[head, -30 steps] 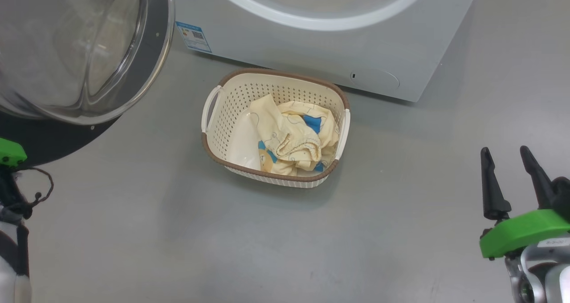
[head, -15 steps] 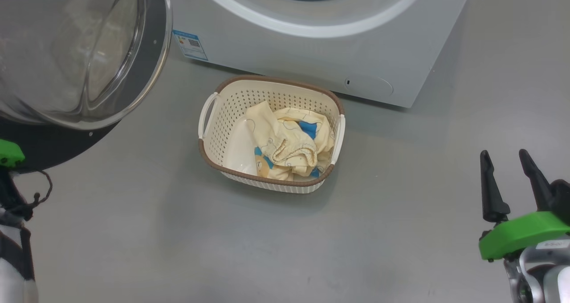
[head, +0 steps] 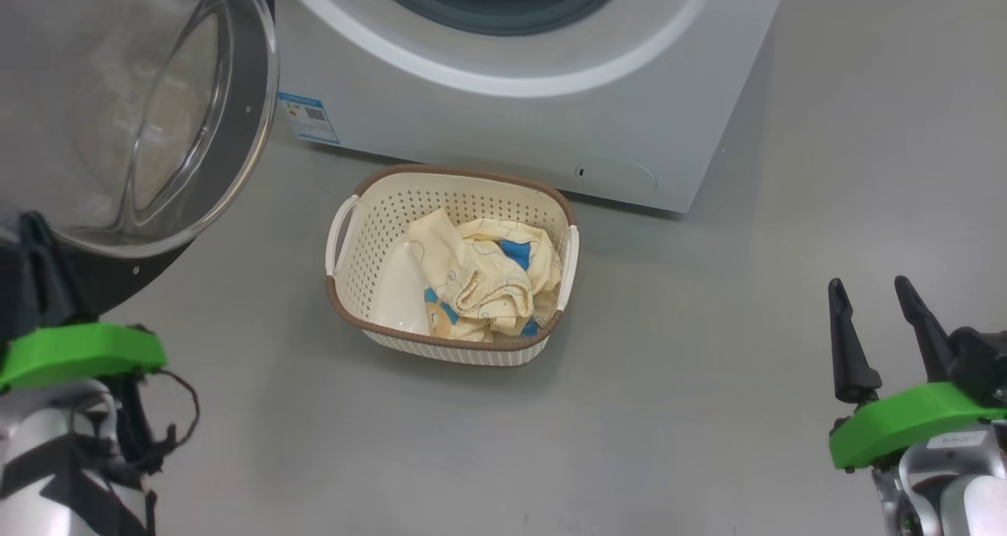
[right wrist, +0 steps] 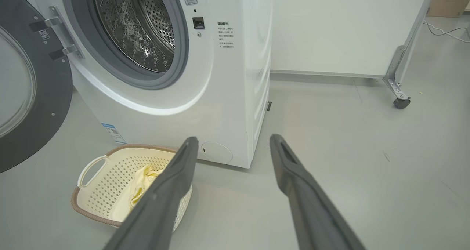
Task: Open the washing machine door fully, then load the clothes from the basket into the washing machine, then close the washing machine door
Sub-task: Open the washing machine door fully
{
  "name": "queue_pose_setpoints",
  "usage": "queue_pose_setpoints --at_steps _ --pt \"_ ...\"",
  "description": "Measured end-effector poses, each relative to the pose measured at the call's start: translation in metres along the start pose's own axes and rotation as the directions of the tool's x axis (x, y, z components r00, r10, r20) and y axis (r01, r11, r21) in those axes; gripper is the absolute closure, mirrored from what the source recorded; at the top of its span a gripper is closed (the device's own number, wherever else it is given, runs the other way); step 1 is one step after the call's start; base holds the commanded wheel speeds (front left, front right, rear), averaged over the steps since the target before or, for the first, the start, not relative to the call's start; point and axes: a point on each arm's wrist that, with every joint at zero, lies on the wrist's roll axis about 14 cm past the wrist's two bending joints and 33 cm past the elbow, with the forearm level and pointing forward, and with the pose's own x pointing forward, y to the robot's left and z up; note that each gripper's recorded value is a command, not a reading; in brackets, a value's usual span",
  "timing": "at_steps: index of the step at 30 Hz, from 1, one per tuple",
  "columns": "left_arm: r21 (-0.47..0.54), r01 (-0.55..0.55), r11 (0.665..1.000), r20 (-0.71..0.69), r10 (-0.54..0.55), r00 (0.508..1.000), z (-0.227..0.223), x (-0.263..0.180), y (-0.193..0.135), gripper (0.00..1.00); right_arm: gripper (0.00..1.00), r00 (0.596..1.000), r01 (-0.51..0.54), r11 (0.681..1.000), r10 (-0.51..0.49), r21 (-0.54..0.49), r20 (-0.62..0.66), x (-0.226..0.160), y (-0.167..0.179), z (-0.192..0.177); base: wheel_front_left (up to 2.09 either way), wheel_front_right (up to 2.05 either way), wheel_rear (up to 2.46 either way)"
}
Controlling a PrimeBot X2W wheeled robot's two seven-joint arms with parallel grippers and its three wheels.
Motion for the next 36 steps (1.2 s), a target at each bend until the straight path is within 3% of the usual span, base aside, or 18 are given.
queue_pose_setpoints --at_steps 3,4,5,7,8,24,36 --pt "-0.003 0.060 0.998 -0.012 -0.060 0.998 -0.007 -0.011 -0.021 1.00 0.00 1.000 0.008 1.000 -0.008 -0.003 0.013 -0.006 -0.002 0.004 0.00 0.00 0.00" --pt "-0.001 0.079 0.997 -0.012 -0.079 0.997 -0.008 -0.014 -0.027 0.93 0.00 1.000 0.014 1.000 -0.014 -0.004 0.020 -0.008 -0.003 0.006 0.00 0.00 0.00" --pt "-0.002 0.098 0.995 -0.014 -0.098 0.995 -0.009 -0.017 -0.033 0.60 0.00 0.999 0.022 1.000 -0.022 -0.005 0.024 -0.011 -0.006 0.007 0.00 0.00 0.00" --pt "-0.010 0.137 0.991 -0.019 -0.137 0.990 -0.012 -0.023 -0.046 0.06 0.00 0.999 0.038 0.999 -0.038 -0.007 0.031 -0.016 -0.011 0.010 0.00 0.00 0.00" --pt "-0.015 0.155 0.988 -0.027 -0.156 0.987 -0.014 -0.025 -0.053 0.00 0.00 0.998 0.046 0.999 -0.046 -0.008 0.036 -0.018 -0.013 0.011 0.00 0.00 0.00" --pt "-0.081 0.413 0.907 -0.147 -0.420 0.895 -0.048 -0.064 -0.148 0.00 0.00 0.979 0.179 0.984 -0.176 -0.014 0.103 -0.060 -0.050 0.028 0.00 0.00 0.00" --pt "-0.084 0.481 0.873 -0.230 -0.487 0.843 -0.069 -0.078 -0.173 0.00 0.00 0.966 0.233 0.971 -0.225 -0.051 0.127 -0.075 -0.063 0.036 0.00 0.00 0.00"
